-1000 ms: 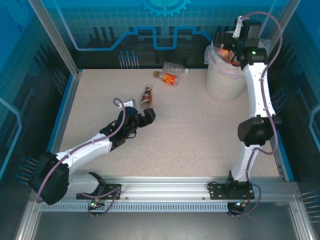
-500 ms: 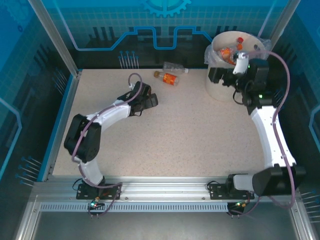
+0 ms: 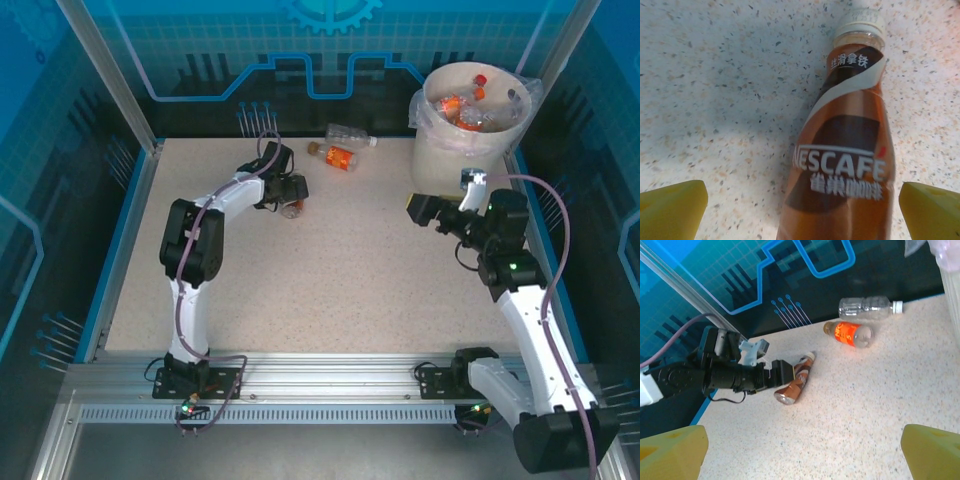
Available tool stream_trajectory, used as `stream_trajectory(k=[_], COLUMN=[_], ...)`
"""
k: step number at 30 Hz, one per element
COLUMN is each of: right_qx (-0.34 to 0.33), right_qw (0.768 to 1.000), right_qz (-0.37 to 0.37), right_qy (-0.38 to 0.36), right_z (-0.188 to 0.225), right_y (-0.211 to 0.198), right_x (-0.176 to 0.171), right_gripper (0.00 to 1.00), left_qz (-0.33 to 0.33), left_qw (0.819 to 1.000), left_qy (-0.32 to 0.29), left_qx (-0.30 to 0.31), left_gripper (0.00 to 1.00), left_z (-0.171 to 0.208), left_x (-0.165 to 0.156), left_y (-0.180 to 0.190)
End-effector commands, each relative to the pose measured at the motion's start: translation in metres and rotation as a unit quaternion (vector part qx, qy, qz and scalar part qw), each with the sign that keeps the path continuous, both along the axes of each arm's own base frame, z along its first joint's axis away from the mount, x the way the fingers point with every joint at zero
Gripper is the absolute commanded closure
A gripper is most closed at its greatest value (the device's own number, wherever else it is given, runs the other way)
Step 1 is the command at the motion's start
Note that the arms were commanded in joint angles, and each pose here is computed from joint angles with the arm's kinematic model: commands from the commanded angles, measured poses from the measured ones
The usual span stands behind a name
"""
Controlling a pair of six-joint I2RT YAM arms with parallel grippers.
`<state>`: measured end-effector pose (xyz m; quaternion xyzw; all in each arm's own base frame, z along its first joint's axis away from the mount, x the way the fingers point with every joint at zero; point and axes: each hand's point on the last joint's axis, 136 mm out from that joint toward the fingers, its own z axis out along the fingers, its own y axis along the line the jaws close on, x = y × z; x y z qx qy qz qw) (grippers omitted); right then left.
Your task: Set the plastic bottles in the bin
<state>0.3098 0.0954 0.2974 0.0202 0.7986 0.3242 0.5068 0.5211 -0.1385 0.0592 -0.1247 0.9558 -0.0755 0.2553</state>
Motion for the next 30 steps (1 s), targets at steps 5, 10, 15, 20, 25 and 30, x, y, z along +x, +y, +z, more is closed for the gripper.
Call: stream_trajectory(k=[5,10,15,20,25,30], right_qx=[0.006,-0.004,-0.012,-0.003,0.005,0.022], right_qw=[1.0,1.0,0.999,0.999,0.998,0.995], right_qz=[-0.017,-0.01,-0.015,-0.011,-0.049,-0.055], right_qy=[0.017,0.027,0.031,0.031,0.046,0.086], right_z=[-0.022,-0.026,-0.028,-0.02,-0.029,-0.045], right_y=[-0.003,-0.003,-0.005,-0.003,-0.014,-0.013], right_x=[-0.012,-0.018,-0.019,-0.023,-0.02,-0.014], right_gripper=[0.0,0.0,0.0,0.0,0.0,0.0], left_qz=[-0.033,-0.037,-0.034,-0.04,-0.05,-0.05], left_qw=[0.998,0.998,0.997,0.997,0.993,0.982], left_qy=[0.038,0.043,0.044,0.041,0.008,-0.044], left_qx=[-0.025,-0.037,-0.043,-0.053,-0.103,-0.177], left_gripper=[0.08,0.19,0.34,0.44,0.48,0.5], left_z=[-0.02,-0.029,-0.032,-0.026,-0.002,0.028], left_x=[0.011,0.016,0.016,0.009,-0.01,-0.037], left_y=[-0.017,-0.023,-0.025,-0.026,-0.036,-0.049])
